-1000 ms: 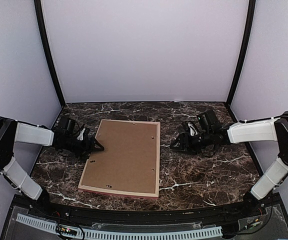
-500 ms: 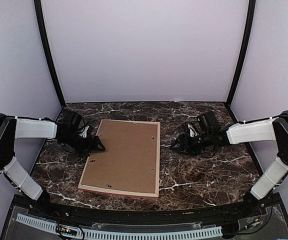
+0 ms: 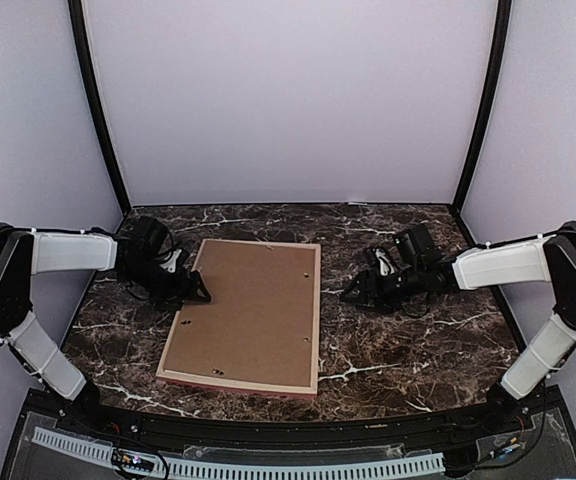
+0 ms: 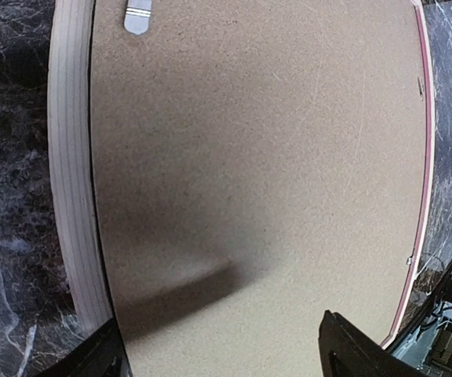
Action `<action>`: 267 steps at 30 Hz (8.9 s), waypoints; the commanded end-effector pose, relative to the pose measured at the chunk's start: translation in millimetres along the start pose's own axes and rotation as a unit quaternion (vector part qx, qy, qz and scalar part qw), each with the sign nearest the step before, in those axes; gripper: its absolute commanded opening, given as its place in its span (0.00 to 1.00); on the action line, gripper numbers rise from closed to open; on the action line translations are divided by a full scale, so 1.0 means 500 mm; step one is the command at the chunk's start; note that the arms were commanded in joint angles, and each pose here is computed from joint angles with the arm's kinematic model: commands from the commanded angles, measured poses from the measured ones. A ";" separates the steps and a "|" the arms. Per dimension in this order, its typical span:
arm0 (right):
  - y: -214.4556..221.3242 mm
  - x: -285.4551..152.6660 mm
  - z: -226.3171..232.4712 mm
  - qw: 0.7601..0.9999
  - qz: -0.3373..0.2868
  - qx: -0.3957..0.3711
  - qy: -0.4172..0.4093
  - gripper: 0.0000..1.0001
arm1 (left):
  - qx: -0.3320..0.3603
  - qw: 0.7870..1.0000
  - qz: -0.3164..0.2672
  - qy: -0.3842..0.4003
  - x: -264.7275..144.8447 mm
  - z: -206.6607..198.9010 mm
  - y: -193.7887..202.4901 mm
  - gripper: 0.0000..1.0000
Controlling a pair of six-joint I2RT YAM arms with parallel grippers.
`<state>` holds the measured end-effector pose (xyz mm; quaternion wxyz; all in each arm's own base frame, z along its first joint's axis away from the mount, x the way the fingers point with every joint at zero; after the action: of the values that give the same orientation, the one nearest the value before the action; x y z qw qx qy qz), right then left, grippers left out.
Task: Put the photo into the frame
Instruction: Place the backboard on the frame body, then frame the body at the center of the board, then press the fastener onto the backboard, then hold the frame body at the center of the board.
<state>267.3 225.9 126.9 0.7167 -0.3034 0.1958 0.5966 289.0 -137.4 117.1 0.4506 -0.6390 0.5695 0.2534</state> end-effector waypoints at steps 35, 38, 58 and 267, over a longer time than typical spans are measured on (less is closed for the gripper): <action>0.000 0.026 -0.014 1.000 0.002 -0.001 -0.004 0.63 | 0.080 0.992 0.018 -0.100 -0.029 -0.052 -0.032 0.86; -0.002 0.028 -0.016 1.000 -0.004 -0.007 0.016 0.63 | 0.083 0.991 0.007 -0.108 -0.033 -0.051 -0.038 0.86; 0.033 0.136 0.047 0.997 0.039 -0.055 0.048 0.63 | 0.003 1.000 -0.025 -0.016 -0.011 0.044 -0.092 0.92; 0.042 -0.015 -0.072 0.979 0.030 -0.053 0.193 0.62 | 0.045 0.998 0.014 -0.051 0.129 -0.145 0.039 0.20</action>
<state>249.7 194.6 99.2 0.6127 -0.4420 0.3060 0.5793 276.0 -230.6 90.0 0.5053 -0.5914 0.5667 0.2715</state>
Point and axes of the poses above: each gripper's point midway between its finger pads, its own x axis out along the fingers, its own z axis along the line the jaws close on, y = z × x, the point moved 7 cm from there along -x, back along the fingers, and after that the axes turned 8 degrees about x, right-handed, at the moved point
